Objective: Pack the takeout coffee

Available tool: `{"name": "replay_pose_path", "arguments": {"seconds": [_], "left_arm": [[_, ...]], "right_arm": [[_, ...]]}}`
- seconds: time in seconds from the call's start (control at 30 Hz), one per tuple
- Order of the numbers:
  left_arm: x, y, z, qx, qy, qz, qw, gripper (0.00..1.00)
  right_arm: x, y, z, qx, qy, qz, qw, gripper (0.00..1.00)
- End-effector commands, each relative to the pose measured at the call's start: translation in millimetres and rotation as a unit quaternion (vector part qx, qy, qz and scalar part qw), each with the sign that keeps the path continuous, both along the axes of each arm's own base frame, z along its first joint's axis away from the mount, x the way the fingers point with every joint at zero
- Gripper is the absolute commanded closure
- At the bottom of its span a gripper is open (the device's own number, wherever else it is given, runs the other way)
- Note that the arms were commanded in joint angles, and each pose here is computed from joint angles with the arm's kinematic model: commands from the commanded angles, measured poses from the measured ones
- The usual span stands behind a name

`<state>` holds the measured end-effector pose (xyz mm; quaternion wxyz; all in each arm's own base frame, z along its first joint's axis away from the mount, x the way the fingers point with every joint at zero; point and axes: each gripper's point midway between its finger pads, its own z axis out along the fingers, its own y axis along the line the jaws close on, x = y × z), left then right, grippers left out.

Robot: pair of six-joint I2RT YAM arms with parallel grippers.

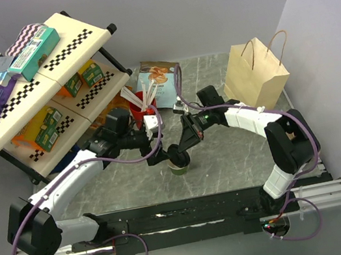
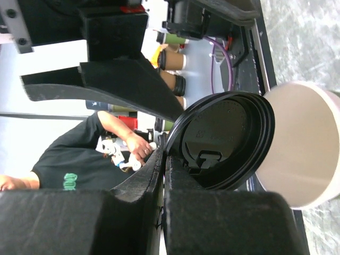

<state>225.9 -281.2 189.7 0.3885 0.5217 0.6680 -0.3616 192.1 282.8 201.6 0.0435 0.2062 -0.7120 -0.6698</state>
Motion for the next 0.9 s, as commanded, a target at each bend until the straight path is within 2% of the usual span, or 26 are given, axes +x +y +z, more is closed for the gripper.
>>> {"name": "replay_pose_path", "arguments": {"seconds": [0.0, 0.63, 0.87], "left_arm": [[-0.3, -11.7, 11.7, -0.017, -0.021, -0.023, 0.999, 0.01], [-2.1, -15.6, 2.8, -0.013, -0.018, -0.024, 0.999, 0.01], [-2.1, -14.2, 1.0, -0.011, -0.019, -0.021, 1.0, 0.01]], "right_arm": [[1.1, -0.8, -1.4, -0.001, -0.014, 0.005, 1.0, 0.98], [14.3, -2.5, -12.7, -0.045, -0.052, -0.023, 0.997, 0.91], [19.7, -4.4, -18.7, -0.069, -0.071, -0.033, 0.995, 0.8]]}}
